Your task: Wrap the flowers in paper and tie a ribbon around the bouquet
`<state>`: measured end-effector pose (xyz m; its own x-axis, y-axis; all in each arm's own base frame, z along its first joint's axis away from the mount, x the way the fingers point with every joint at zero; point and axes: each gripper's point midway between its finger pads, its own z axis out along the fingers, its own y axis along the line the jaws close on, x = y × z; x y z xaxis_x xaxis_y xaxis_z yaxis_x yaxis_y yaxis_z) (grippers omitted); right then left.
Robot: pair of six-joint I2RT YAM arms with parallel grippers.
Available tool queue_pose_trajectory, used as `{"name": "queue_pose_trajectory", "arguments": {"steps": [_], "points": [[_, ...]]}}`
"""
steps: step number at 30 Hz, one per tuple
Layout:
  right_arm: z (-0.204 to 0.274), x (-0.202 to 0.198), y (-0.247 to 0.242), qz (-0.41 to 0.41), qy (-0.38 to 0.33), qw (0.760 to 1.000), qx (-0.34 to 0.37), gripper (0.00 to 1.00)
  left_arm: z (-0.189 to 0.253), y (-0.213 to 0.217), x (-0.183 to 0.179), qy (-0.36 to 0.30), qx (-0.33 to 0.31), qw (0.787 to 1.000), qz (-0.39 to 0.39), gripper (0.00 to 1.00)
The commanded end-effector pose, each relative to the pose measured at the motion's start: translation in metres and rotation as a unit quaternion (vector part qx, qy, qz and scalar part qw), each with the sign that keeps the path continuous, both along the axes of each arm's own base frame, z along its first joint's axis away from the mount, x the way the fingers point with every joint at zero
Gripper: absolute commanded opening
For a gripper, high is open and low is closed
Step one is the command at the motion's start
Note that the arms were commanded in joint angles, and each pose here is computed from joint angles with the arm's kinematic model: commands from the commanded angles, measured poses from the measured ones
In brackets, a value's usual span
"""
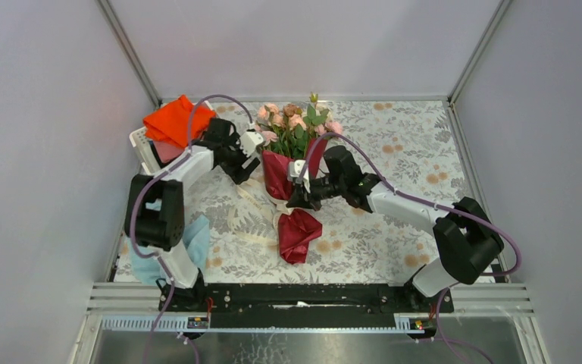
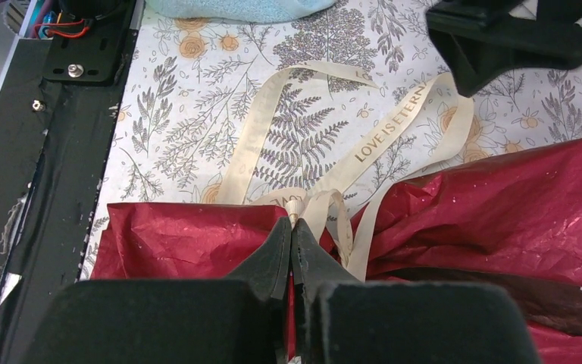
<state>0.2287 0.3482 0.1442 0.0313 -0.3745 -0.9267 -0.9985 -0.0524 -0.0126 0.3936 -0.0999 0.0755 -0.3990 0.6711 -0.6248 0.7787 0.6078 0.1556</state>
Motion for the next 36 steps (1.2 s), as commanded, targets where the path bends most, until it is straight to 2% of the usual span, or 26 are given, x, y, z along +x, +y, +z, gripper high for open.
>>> {"name": "queue_pose_trajectory", "arguments": {"steps": [1, 3, 7, 10, 12, 13, 14, 15, 17, 18, 20, 22, 25, 29, 31, 36], "points": [[0.020, 0.005, 0.000, -0.007, -0.024, 0.999, 0.027, 0.00, -0.020, 0.019, 0.004, 0.099, 0.053, 0.991, 0.068, 0.82], [0.021, 0.004, -0.002, -0.007, -0.025, 0.999, 0.026, 0.00, -0.036, 0.016, 0.002, 0.132, 0.057, 0.986, 0.082, 0.73], [0.023, 0.005, -0.005, -0.011, -0.029, 0.999, 0.025, 0.00, -0.040, -0.002, -0.018, 0.141, 0.033, 0.989, 0.038, 0.77], [0.025, 0.007, -0.004, -0.010, -0.031, 0.999, 0.026, 0.00, -0.052, -0.005, -0.029, 0.154, 0.045, 0.987, 0.023, 0.78], [0.027, 0.007, -0.004, -0.009, -0.031, 0.999, 0.027, 0.00, -0.065, 0.002, -0.029, 0.167, 0.065, 0.983, 0.036, 0.75], [0.027, 0.006, -0.004, -0.008, -0.031, 0.999, 0.028, 0.00, -0.069, 0.007, -0.027, 0.170, 0.076, 0.981, 0.046, 0.69], [0.028, 0.006, -0.004, -0.009, -0.031, 0.999, 0.030, 0.00, -0.071, 0.011, -0.024, 0.170, 0.082, 0.981, 0.051, 0.59], [0.030, 0.006, -0.004, -0.010, -0.030, 0.999, 0.032, 0.00, -0.071, 0.013, -0.023, 0.167, 0.083, 0.981, 0.045, 0.46], [0.030, 0.008, -0.004, -0.018, -0.025, 0.999, 0.032, 0.00, -0.064, 0.010, -0.026, 0.150, 0.081, 0.985, 0.012, 0.04], [0.030, 0.009, -0.003, -0.022, -0.022, 0.999, 0.030, 0.00, -0.054, 0.005, -0.030, 0.137, 0.070, 0.988, -0.009, 0.00], [0.030, 0.012, -0.003, -0.033, -0.012, 0.999, 0.030, 0.00, -0.030, -0.010, -0.053, 0.135, 0.040, 0.987, -0.074, 0.00], [0.031, 0.019, -0.001, -0.057, 0.001, 0.998, 0.034, 0.00, -0.007, -0.026, -0.092, 0.151, 0.019, 0.977, -0.152, 0.00], [0.035, 0.033, 0.001, -0.102, 0.025, 0.993, 0.046, 0.00, 0.026, -0.050, -0.156, 0.136, 0.017, 0.949, -0.286, 0.00], [0.035, 0.050, 0.005, -0.145, 0.060, 0.986, 0.048, 0.00, 0.069, -0.098, -0.223, 0.061, -0.005, 0.909, -0.412, 0.00], [0.034, 0.056, 0.006, -0.164, 0.071, 0.983, 0.051, 0.00, 0.081, -0.120, -0.243, 0.057, -0.031, 0.901, -0.428, 0.00], [0.040, 0.068, 0.007, -0.193, 0.086, 0.976, 0.058, 0.00, 0.112, -0.169, -0.258, 0.087, -0.073, 0.892, -0.437, 0.00]]}}
